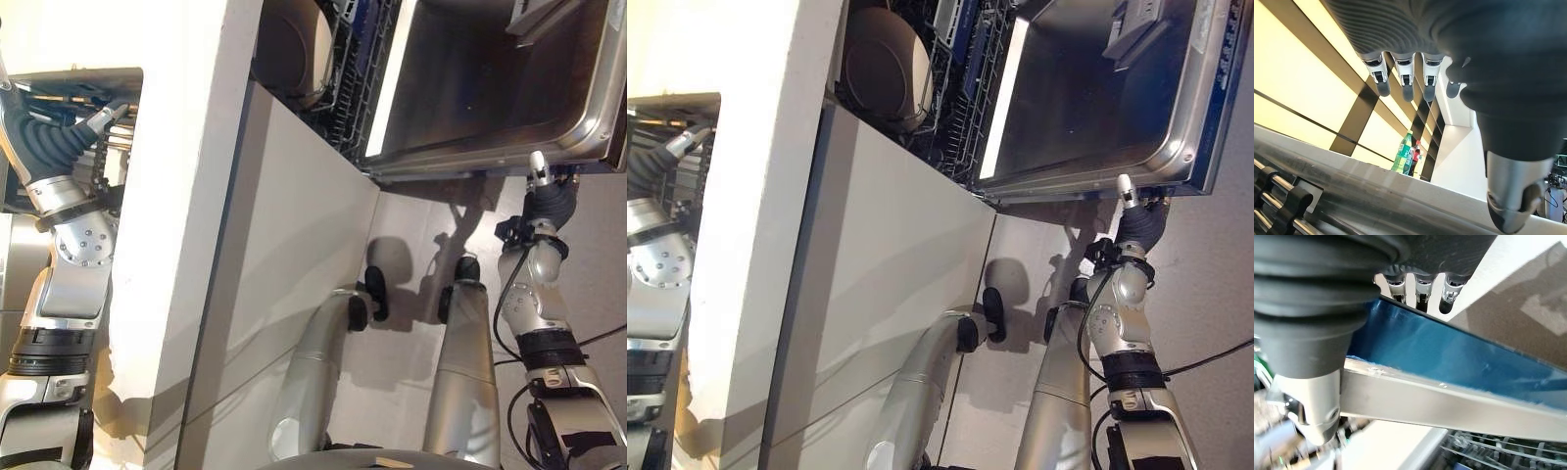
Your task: Pick up plates and place into dishwasher.
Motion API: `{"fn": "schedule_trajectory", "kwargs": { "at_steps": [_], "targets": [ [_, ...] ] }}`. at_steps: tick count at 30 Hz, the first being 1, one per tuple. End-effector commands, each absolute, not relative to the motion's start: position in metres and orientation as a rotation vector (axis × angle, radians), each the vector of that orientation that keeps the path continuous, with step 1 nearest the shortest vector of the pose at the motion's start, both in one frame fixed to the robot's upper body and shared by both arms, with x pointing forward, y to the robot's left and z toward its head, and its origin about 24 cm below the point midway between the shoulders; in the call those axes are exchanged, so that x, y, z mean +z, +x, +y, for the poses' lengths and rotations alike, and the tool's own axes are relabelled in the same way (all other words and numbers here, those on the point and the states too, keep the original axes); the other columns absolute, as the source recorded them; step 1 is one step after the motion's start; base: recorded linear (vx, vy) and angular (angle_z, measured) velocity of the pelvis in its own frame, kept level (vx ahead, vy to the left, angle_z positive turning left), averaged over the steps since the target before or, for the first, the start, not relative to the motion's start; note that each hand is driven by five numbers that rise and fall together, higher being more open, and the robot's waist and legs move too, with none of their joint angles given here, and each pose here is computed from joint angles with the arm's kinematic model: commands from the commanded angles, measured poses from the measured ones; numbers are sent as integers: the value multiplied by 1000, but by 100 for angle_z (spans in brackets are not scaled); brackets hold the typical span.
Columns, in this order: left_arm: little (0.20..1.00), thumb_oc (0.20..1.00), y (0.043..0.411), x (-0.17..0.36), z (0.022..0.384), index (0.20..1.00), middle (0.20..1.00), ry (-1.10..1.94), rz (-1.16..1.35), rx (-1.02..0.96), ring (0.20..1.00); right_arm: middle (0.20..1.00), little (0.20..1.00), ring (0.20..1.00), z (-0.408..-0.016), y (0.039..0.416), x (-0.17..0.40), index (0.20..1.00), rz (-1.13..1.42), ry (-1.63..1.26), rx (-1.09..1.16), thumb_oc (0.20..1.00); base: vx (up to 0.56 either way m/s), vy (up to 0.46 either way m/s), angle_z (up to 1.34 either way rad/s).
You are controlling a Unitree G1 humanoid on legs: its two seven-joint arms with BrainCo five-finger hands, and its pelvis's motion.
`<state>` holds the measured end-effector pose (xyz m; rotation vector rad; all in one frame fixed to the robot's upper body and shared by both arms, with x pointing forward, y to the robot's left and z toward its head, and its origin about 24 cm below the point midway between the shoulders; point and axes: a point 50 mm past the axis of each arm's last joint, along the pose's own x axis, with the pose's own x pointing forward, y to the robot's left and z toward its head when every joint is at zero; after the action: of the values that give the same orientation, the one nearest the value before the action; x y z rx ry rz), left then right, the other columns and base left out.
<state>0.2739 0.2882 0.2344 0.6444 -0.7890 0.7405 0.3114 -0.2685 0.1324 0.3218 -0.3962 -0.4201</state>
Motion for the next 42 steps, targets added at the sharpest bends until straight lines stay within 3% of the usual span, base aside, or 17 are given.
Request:
{"fn": "schedule_trajectory", "kwargs": {
  "at_steps": [1,30,42],
  "targets": [
    [1000,1000,278,167,237,1000,1000,512,-617,553,1000,1000,1000,1000,-192,301,245,1000,-906,130,-1,1000,42,-51,4],
    [1000,1000,267,181,273,1000,1000,557,-610,597,1000,1000,1000,1000,-162,284,248,1000,-977,57,109,1000,29,-60,14],
    [1000,1000,264,178,271,1000,1000,558,-620,593,1000,1000,1000,1000,-174,278,211,1000,-812,89,47,1000,-47,-56,7]
  ]
}}
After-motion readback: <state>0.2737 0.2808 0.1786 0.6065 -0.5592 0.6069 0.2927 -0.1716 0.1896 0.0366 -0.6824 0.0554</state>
